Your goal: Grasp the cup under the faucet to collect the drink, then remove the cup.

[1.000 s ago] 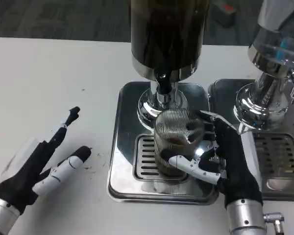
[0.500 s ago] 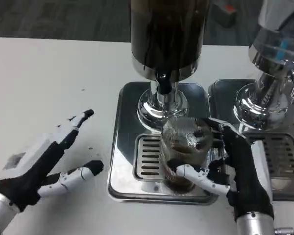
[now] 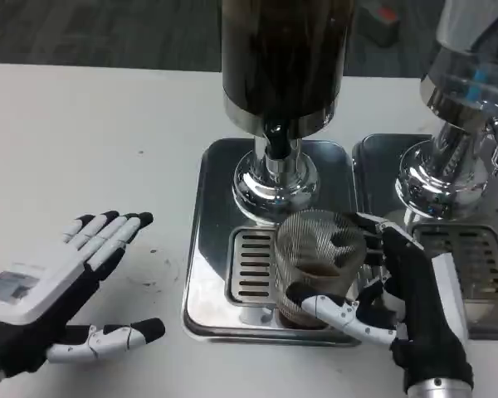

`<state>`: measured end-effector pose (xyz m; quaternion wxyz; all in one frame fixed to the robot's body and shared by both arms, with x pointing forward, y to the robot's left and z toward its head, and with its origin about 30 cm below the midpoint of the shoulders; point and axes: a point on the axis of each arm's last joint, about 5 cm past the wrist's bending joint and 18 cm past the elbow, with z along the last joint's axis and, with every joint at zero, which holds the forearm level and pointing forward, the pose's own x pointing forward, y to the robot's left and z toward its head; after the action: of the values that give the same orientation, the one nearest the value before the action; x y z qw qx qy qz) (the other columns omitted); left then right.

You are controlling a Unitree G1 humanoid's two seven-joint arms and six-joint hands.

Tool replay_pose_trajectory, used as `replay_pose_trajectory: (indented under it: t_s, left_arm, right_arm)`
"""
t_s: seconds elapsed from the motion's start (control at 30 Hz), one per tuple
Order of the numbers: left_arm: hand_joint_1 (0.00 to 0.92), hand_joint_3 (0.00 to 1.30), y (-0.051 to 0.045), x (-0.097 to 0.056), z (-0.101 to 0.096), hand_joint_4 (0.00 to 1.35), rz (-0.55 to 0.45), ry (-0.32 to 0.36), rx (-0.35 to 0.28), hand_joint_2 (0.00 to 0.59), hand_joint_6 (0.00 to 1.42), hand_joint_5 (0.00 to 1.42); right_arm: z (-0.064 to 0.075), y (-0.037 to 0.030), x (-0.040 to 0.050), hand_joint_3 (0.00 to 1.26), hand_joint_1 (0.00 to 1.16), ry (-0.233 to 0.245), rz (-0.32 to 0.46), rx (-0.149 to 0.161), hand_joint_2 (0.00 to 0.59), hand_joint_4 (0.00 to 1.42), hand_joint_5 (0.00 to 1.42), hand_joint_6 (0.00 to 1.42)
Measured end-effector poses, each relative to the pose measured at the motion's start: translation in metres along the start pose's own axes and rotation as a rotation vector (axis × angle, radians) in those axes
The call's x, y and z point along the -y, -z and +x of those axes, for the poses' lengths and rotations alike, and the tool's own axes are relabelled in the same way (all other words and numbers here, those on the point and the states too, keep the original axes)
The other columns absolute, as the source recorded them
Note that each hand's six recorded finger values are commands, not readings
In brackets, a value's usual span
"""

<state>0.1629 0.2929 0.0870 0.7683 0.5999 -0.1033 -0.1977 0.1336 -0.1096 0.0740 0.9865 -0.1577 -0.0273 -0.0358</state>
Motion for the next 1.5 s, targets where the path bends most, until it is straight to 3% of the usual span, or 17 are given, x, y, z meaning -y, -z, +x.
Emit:
replay_pose_trajectory:
  t_s: [0.2, 0.53, 0.77, 1.13, 1.37, 1.5]
  left_arm:
    - [0.0, 0.0, -0.003, 0.001, -0.009, 0.0, 0.056, 0.022, 0.017, 0.1, 0.0, 0.0]
    - [0.0, 0.0, -0.0046, 0.002, -0.018, 0.0, 0.053, 0.022, 0.02, 0.099, 0.0, 0.0]
    - [0.0, 0.0, -0.0092, 0.008, -0.029, 0.0, 0.011, 0.023, 0.007, 0.098, 0.0, 0.0]
    - [0.0, 0.0, -0.019, 0.016, -0.041, 0.0, -0.014, 0.02, -0.019, 0.093, 0.0, 0.0]
    - [0.0, 0.0, -0.019, 0.014, -0.043, 0.0, -0.007, 0.007, -0.033, 0.092, 0.0, 0.0]
    - [0.0, 0.0, -0.0194, 0.015, -0.042, 0.0, -0.01, 0.005, -0.034, 0.092, 0.0, 0.0]
  right_arm:
    - [-0.006, -0.0051, 0.0056, 0.54, 1.0, -0.002, -0.002, 0.035, 0.192, 0.68, 0.81, 1.07]
    - [-0.019, -0.012, 0.0088, 0.55, 1.0, -0.01, 0.002, 0.051, 0.192, 0.69, 0.82, 1.07]
    - [-0.031, -0.0177, 0.0053, 0.55, 0.99, -0.049, 0.014, 0.052, 0.196, 0.69, 0.82, 1.07]
    - [-0.033, -0.0248, 0.0078, 0.55, 0.98, -0.078, 0.006, 0.091, 0.199, 0.69, 0.82, 1.07]
    - [-0.037, -0.0239, 0.0109, 0.55, 0.98, -0.093, -0.013, 0.083, 0.199, 0.69, 0.82, 1.07]
    - [-0.037, -0.0258, 0.0118, 0.55, 0.98, -0.093, -0.012, 0.094, 0.199, 0.69, 0.81, 1.07]
